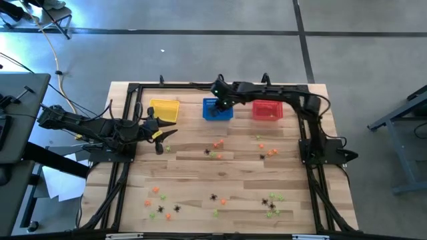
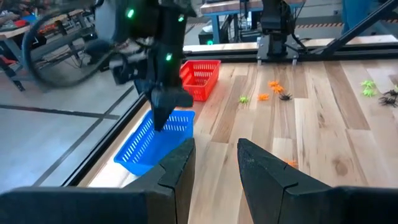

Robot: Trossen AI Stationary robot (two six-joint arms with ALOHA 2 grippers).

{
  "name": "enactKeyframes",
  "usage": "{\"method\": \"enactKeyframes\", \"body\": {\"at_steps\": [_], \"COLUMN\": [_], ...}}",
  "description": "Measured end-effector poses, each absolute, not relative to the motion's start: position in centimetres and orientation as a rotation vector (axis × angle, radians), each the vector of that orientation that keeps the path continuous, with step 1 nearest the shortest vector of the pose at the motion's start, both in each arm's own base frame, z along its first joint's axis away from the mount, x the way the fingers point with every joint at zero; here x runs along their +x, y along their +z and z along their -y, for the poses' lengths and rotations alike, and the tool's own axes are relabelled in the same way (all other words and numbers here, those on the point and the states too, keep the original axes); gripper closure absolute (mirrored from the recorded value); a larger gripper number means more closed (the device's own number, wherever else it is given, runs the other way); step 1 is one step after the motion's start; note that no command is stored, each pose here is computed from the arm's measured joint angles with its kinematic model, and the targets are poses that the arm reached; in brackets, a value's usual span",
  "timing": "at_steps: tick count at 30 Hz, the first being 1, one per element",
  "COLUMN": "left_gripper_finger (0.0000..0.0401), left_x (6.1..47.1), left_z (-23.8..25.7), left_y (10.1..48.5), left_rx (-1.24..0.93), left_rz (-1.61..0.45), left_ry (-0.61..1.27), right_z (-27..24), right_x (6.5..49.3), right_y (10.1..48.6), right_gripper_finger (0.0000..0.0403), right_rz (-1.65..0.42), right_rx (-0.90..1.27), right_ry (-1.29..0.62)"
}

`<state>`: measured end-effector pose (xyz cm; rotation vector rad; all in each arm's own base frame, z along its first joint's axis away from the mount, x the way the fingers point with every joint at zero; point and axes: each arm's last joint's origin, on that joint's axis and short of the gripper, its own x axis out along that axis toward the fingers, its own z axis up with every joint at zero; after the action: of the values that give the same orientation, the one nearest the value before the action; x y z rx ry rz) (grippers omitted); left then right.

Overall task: Sort Halloween decoration
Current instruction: Put the black spider toy into the blue basket

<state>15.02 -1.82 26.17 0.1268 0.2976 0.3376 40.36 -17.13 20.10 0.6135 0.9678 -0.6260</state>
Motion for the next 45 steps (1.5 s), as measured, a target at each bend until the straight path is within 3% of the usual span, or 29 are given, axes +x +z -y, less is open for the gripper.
{"method": "enactKeyframes", "body": {"at_steps": [10,24,33,45], "left_gripper_finger": [0.0291,0.0291,0.0291,0.0291], "left_x": [15.0,15.0,15.0,14.9], "left_z": [1.8,1.8,1.8,1.8], "left_y": [26.1,26.1,26.1,25.9], "left_rx": [0.132,0.132,0.132,0.14], "left_rz": [-0.309,-0.309,-0.31,-0.331], "left_ry": [0.338,0.338,0.338,0.338], "right_z": [17.5,17.3,17.6,17.1], "right_x": [40.9,40.6,41.2,40.5], "right_y": [19.1,19.6,21.8,22.1], "right_gripper_finger": [0.0397,0.0281,0.0274,0.0274], "right_rz": [-1.023,-1.055,-1.022,-1.144], "right_rx": [0.597,0.546,0.475,0.381], "right_ry": [-0.608,-0.559,-0.536,-0.468]}}
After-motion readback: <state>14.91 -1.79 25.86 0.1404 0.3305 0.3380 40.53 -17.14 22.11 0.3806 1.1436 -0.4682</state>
